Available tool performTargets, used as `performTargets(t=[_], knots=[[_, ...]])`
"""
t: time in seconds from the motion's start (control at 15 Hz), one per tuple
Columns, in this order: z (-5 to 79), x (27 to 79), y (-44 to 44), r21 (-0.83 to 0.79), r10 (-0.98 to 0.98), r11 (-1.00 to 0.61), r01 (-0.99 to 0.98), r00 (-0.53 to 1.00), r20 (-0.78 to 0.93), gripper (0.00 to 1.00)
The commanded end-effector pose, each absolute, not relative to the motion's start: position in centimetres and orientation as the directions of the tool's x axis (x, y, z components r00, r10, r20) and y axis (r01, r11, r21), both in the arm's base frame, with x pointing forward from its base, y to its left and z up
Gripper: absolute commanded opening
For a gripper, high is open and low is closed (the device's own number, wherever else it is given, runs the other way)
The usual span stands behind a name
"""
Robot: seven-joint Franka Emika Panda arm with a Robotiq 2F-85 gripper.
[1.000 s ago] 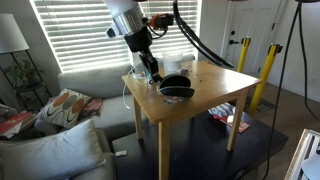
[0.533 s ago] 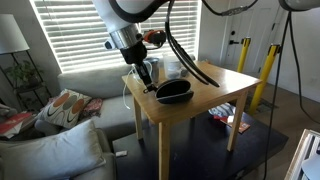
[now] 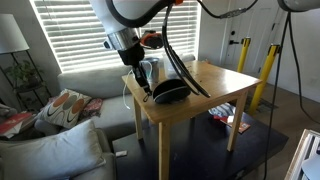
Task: Move the black pouch to the bottom left side of the table
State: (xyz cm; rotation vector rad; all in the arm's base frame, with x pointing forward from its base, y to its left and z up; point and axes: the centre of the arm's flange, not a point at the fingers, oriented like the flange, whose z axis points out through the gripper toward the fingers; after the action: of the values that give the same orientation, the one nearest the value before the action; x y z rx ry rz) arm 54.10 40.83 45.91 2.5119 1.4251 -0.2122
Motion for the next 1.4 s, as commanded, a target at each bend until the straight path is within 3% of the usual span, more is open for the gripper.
performTargets(t=[0.0, 0.4, 0.8, 1.0, 1.07, 1.33], knots=[[48.4, 53.0, 41.3, 0.197, 0.813, -0.509, 0.838, 0.543, -0.207, 0.59], [55.6, 48.7, 34.5, 0.253, 0.748, -0.615, 0.747, 0.654, -0.114, 1.0], [60.1, 44.5, 26.5, 0.292, 0.642, -0.74, 0.606, 0.765, 0.04, 1.0], [60.3, 42.0, 24.0, 0.285, 0.676, -0.723, 0.63, 0.729, 0.105, 1.0], [61.8, 45.8, 26.8, 0.294, 0.656, -0.732, 0.614, 0.753, 0.06, 1.0], [61.5, 43.7, 25.5, 0.301, 0.663, -0.729, 0.614, 0.744, 0.088, 1.0]])
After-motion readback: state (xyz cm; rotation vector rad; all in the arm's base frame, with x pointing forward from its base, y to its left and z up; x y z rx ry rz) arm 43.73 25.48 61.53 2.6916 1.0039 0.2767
